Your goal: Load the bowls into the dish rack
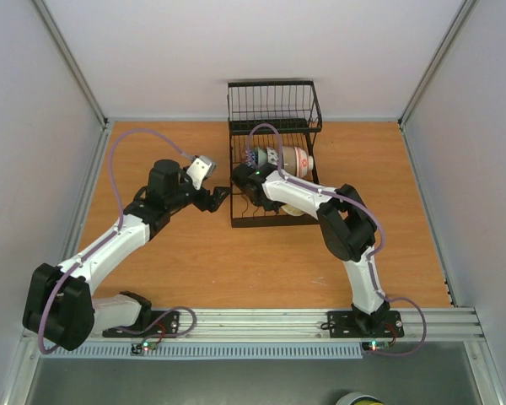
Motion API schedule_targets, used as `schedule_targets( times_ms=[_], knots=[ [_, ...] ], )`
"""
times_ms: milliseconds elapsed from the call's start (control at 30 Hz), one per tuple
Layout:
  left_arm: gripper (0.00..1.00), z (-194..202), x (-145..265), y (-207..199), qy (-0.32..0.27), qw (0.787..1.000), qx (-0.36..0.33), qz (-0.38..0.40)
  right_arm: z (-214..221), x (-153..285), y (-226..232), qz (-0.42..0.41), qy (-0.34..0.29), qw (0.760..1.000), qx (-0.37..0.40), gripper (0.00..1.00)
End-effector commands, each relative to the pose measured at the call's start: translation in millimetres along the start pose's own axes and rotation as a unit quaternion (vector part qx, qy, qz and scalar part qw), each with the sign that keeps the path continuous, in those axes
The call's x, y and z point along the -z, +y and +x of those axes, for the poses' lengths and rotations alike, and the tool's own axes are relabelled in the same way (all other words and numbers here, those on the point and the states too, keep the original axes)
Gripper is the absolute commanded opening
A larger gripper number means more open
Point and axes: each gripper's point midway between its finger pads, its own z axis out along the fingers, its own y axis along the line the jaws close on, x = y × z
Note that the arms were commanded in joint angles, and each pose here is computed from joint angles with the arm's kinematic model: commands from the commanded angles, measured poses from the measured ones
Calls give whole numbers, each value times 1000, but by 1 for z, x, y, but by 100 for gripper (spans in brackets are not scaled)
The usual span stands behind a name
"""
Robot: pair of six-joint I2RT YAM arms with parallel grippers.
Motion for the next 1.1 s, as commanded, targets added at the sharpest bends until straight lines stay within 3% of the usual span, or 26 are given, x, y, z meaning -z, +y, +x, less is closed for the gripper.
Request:
schedule_targets(
  times_ms=[0,100,267,600,867,1067],
  knots=[
    [88,-21,5,0,-33,999,-20,-5,2,-4,24,-69,4,997,-31,68],
    [88,-22,6,1,-36,999,-20,-10,2,-2,25,-81,-2,996,-34,88],
    [88,-22,7,1,-36,999,-22,-9,0,3,28,-101,-12,994,-38,98],
    [88,-24,9,1,-39,999,-27,-11,-13,46,26,-211,-72,972,-68,99],
    [88,-28,16,6,-44,998,-42,-29,-11,112,-31,-276,-152,940,-133,99],
    [88,-27,14,15,-42,997,-39,-41,30,132,-75,-303,-172,916,-198,99]
  ],
)
